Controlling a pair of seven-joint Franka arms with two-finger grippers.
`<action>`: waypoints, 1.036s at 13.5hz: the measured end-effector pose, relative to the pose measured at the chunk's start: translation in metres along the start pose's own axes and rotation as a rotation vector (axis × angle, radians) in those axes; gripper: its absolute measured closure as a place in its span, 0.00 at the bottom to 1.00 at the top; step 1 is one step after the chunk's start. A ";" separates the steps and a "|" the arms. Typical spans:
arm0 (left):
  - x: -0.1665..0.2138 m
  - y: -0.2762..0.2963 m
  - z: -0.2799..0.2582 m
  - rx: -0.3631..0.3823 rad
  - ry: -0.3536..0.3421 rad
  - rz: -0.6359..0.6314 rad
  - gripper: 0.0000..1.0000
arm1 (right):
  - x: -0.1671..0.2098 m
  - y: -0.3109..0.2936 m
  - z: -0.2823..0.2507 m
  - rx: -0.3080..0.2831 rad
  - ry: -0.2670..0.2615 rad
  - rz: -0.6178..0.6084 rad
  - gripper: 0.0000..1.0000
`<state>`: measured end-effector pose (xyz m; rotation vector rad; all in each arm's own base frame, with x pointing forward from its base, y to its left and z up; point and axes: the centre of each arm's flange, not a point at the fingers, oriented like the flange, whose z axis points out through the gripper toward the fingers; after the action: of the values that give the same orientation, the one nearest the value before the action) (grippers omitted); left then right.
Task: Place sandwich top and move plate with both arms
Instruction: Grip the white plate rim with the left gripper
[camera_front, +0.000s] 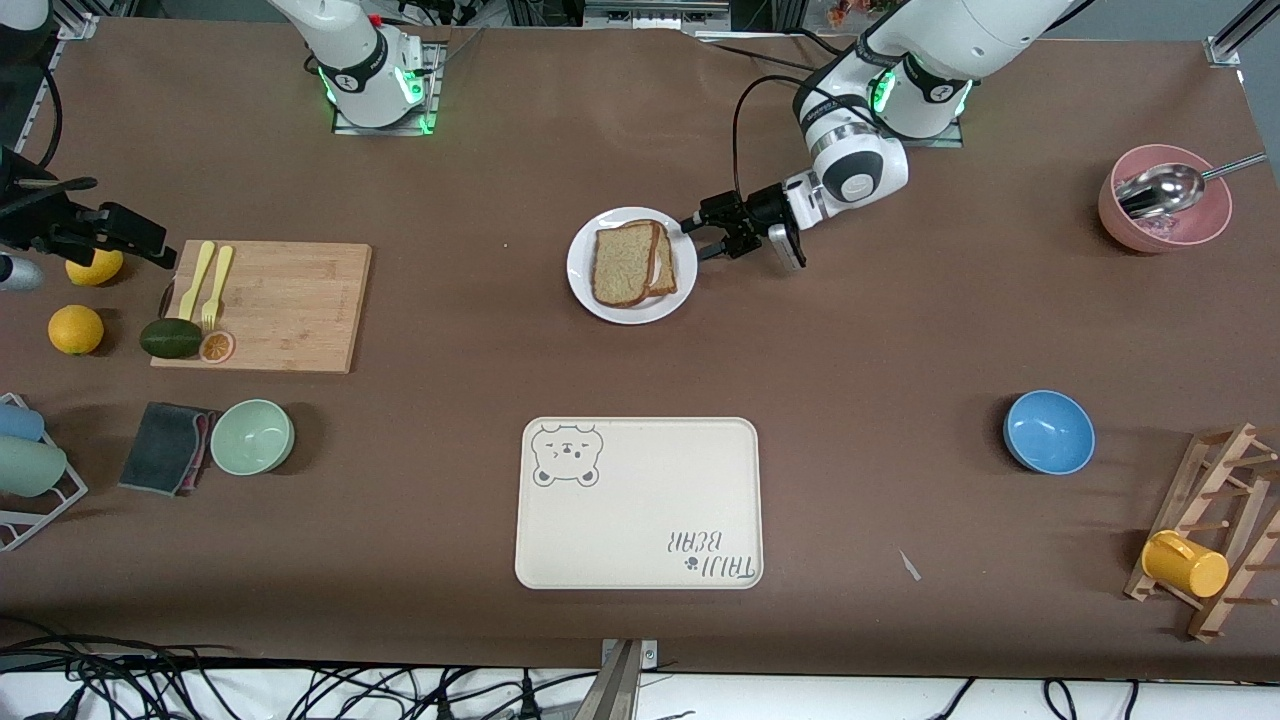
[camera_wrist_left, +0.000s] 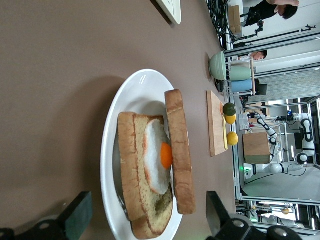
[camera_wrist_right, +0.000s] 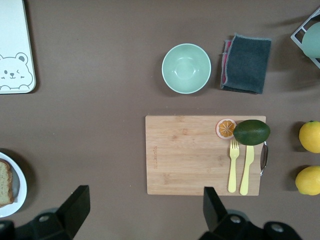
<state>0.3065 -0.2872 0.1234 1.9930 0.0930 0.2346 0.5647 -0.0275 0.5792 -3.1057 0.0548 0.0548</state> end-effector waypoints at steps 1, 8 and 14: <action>-0.002 -0.002 0.002 0.002 0.010 0.000 0.00 | 0.000 0.000 0.000 0.000 -0.001 0.000 0.00; 0.011 -0.008 0.022 0.028 0.031 -0.018 0.06 | 0.000 0.001 0.000 0.000 -0.001 0.002 0.00; 0.016 -0.013 0.025 0.056 0.030 -0.029 0.41 | -0.001 0.001 0.001 0.001 -0.011 0.002 0.00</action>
<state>0.3275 -0.3016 0.1032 2.0430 0.1489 0.2460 0.5634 -0.0286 0.5783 -3.1041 0.0581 0.0720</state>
